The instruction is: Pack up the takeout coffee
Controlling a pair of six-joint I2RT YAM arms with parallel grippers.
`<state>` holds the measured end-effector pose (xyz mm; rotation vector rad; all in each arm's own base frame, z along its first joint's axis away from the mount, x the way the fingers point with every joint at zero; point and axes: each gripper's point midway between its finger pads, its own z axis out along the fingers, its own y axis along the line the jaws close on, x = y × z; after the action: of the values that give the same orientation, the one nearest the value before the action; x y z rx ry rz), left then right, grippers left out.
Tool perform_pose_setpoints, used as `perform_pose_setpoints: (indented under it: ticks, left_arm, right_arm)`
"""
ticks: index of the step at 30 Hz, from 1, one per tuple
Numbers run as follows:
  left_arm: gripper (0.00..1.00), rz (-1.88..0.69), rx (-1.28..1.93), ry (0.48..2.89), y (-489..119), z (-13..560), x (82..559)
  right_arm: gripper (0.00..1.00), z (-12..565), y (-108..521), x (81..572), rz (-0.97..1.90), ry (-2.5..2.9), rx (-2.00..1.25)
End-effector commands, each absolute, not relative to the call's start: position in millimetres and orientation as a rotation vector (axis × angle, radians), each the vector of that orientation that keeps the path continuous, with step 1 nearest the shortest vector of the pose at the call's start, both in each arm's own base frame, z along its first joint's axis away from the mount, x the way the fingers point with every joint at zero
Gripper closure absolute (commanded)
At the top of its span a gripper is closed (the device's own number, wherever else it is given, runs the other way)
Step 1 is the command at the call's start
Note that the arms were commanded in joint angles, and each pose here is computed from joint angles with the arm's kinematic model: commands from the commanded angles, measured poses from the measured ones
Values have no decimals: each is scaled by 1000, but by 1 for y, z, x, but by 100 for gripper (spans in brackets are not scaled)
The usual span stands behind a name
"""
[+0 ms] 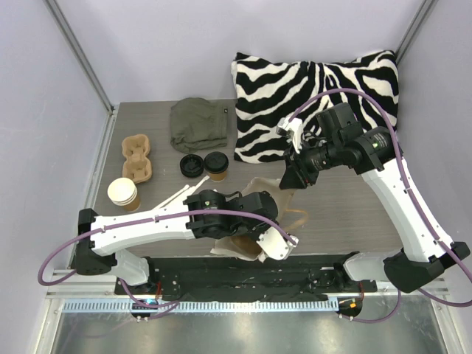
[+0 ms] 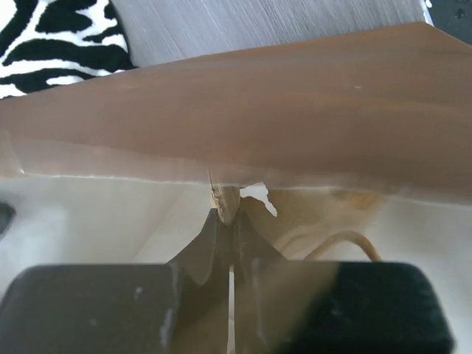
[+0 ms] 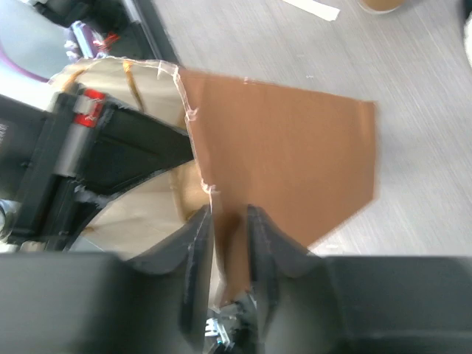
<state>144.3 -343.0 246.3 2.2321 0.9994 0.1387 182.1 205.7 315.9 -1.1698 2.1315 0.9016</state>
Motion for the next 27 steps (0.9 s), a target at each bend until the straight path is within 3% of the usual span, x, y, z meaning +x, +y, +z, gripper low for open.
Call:
perform_pose_setpoints:
  ticks: [1,3,6,14,17,18,21,27]
  left_arm:
    - [100,75,2106,992,-350,274,141]
    - [100,72,2106,979,-352,274,139]
    - [100,74,2109,976,-353,273,138]
    - [100,87,2105,984,-349,272,139]
    - [100,96,2100,984,-349,272,141]
    - [100,101,2097,984,-349,273,141]
    - [100,142,2083,961,-350,277,145]
    - [100,178,2031,950,-352,287,151]
  right_arm:
    - [58,327,204,200,752,2083,-1114]
    - [46,331,208,205,736,2068,-1111]
    - [39,333,212,210,721,2066,-1113]
    - [34,314,213,216,581,2087,-1169]
    - [46,309,214,218,556,2093,-1188]
    - [68,311,216,217,559,2081,-1197]
    - [99,324,226,211,618,2022,-1224]
    - [99,339,241,187,702,1893,-1315]
